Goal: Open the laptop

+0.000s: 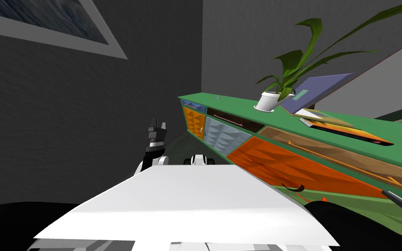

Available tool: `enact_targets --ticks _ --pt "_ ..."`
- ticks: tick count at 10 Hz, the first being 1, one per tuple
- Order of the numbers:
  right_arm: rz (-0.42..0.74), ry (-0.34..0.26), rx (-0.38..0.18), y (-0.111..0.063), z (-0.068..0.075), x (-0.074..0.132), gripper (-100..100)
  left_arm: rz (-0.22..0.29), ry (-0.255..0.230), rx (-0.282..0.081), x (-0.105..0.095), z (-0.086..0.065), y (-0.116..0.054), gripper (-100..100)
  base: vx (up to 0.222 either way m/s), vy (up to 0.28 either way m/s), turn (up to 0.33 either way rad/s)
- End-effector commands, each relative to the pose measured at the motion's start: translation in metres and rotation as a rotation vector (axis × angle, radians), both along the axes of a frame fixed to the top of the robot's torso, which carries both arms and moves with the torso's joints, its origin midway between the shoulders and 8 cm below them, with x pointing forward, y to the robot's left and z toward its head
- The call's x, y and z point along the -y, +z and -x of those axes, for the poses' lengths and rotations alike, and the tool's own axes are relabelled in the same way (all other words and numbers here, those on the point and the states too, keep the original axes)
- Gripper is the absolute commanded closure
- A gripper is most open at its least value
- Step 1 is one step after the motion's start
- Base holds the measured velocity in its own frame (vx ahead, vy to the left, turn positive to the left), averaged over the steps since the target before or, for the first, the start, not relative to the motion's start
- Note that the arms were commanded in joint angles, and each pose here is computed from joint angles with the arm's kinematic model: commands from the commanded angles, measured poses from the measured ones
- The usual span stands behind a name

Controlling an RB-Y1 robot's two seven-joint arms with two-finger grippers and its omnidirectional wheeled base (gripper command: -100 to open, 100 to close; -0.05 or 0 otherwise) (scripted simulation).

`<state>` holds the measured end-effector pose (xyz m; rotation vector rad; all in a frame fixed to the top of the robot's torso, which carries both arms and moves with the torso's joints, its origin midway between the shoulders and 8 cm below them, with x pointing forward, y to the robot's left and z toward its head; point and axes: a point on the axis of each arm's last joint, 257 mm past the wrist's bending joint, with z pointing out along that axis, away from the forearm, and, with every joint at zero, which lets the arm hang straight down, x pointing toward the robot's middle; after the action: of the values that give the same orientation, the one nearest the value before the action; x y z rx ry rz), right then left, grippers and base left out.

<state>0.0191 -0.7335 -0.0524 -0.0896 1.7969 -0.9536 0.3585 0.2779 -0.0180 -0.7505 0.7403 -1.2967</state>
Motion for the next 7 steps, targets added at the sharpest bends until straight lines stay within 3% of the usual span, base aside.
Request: enact_targets --ticks 1,2,3,4,5,6,7 --pt "0.101 -0.048 -0.098 0.023 0.028 0.025 -100 0.0 0.0 0.0 0.0 0.0 0.0 0 0.042 -0.001 0.117" --pt "0.182 -0.057 -0.175 0.046 0.034 0.039 -100 0.0 0.0 0.0 0.0 0.0 0.0 0 0.062 -0.008 0.232" --pt "0.184 -0.079 -0.178 0.047 0.043 0.044 -100 0.0 0.0 0.0 0.0 0.0 0.0 0 0.054 -0.011 0.117" --pt "0.264 -0.091 -0.252 0.072 0.049 0.057 -100 0.0 0.0 0.0 0.0 0.0 0.0 0 0.054 -0.015 0.198" --pt "0.263 -0.106 -0.254 0.072 0.055 0.06 -100 0.0 0.0 0.0 0.0 0.0 0.0 0 0.049 -0.017 0.14" --pt "0.341 -0.115 -0.323 0.097 0.057 0.072 -100 0.0 0.0 0.0 0.0 0.0 0.0 0 0.061 -0.02 0.257" --pt "0.34 -0.128 -0.326 0.098 0.063 0.075 -100 0.0 0.0 0.0 0.0 0.0 0.0 0 0.045 -0.028 0.123"
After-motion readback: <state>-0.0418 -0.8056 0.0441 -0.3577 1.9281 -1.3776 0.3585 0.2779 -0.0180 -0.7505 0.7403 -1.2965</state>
